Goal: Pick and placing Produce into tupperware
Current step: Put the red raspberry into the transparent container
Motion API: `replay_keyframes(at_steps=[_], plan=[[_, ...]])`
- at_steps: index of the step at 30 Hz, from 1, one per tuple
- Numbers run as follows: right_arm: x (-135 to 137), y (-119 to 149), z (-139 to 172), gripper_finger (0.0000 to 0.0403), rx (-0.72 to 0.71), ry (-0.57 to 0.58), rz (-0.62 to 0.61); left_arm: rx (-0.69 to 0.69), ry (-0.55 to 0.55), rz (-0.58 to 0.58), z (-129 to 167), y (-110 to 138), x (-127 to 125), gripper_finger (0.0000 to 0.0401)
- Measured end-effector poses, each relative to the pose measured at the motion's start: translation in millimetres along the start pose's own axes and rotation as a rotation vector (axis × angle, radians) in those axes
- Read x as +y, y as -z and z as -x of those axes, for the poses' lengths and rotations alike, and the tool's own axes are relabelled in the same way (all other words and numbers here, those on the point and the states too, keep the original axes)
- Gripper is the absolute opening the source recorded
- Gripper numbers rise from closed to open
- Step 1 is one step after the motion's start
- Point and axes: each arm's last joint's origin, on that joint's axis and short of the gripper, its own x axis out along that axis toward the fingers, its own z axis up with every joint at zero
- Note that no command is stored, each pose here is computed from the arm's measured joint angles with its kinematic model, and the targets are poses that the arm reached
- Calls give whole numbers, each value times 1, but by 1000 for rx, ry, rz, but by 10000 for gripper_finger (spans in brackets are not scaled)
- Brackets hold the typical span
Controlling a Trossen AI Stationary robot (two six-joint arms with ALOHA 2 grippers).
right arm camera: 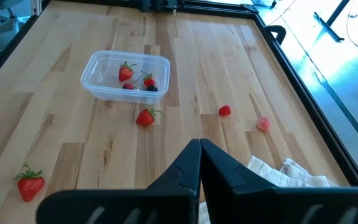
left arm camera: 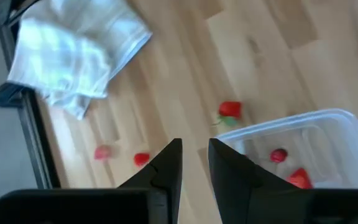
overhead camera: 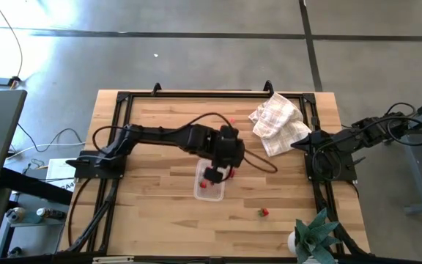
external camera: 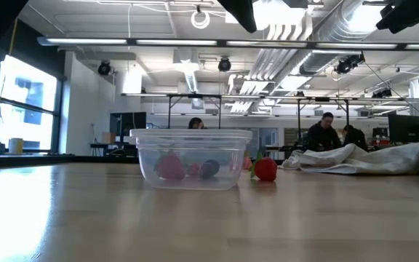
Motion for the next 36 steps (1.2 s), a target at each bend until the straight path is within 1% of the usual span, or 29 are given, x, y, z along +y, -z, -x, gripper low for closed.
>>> replay_keyframes(at_steps=[3, 6, 8, 11, 14, 17, 19, 21, 23, 28, 32, 36], plan=[[0, 0, 0, 0, 0, 0, 0, 2, -20, 53, -5, 6, 18, 67], [0, 0, 0, 0, 0, 0, 0, 0, -43, 114, -10, 14, 43, 67], [0, 0, 0, 0, 0, 0, 0, -6, -44, 172, -15, 22, 62, 67], [0, 0, 0, 0, 0, 0, 0, -49, -38, 279, -22, 36, 95, 67], [0, 0, 0, 0, 0, 0, 0, -89, -40, 390, -35, 50, 127, 67], [0, 0, 0, 0, 0, 0, 0, -141, -56, 455, -44, 64, 155, 67], [0, 0, 0, 0, 0, 0, 0, -143, -39, 477, -51, 75, 169, 67], [0, 0, 0, 0, 0, 0, 0, -161, -29, 489, -68, 81, 180, 67], [0, 0, 0, 0, 0, 0, 1, -151, 27, 496, -84, 92, 188, 67], [0, 0, 0, 0, 0, 0, 0, -144, 152, 537, -122, 109, 198, 67], [0, 0, 0, 0, 0, 0, 0, -126, 153, 584, -142, 120, 205, 67], [0, 0, 0, 0, 0, 0, 0, -129, 146, 636, -150, 125, 211, 67]])
